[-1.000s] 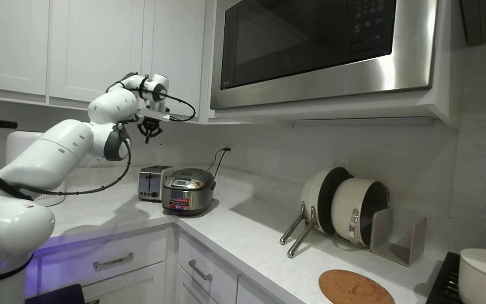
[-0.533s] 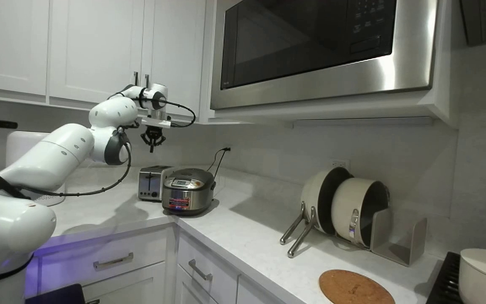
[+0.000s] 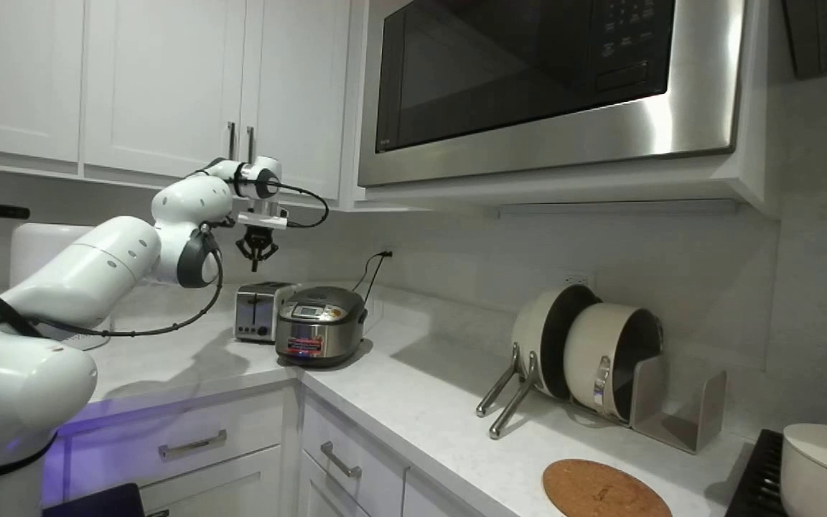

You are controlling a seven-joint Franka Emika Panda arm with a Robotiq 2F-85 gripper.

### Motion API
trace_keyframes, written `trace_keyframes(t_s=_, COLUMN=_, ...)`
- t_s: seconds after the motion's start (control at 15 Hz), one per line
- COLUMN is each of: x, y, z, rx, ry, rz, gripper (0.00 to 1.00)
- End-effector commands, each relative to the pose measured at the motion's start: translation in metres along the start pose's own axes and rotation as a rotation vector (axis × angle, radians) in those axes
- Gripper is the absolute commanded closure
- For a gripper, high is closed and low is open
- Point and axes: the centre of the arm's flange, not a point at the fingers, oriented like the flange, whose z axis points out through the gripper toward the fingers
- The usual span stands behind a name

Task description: Close the microwave door, close the rice cooker, push the lever on the toaster downwards

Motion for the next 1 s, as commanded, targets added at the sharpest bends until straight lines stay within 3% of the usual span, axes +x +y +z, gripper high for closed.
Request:
trace_keyframes(t_s=0.0, x=-0.060, y=-0.028, z=0.037, rx=-0.012, ry=-0.010, rz=0.027, gripper=1.00)
trace_keyframes(t_s=0.93, x=-0.051, y=-0.022, z=0.088, rx=0.070, ry=-0.041, rz=0.057, gripper=1.00)
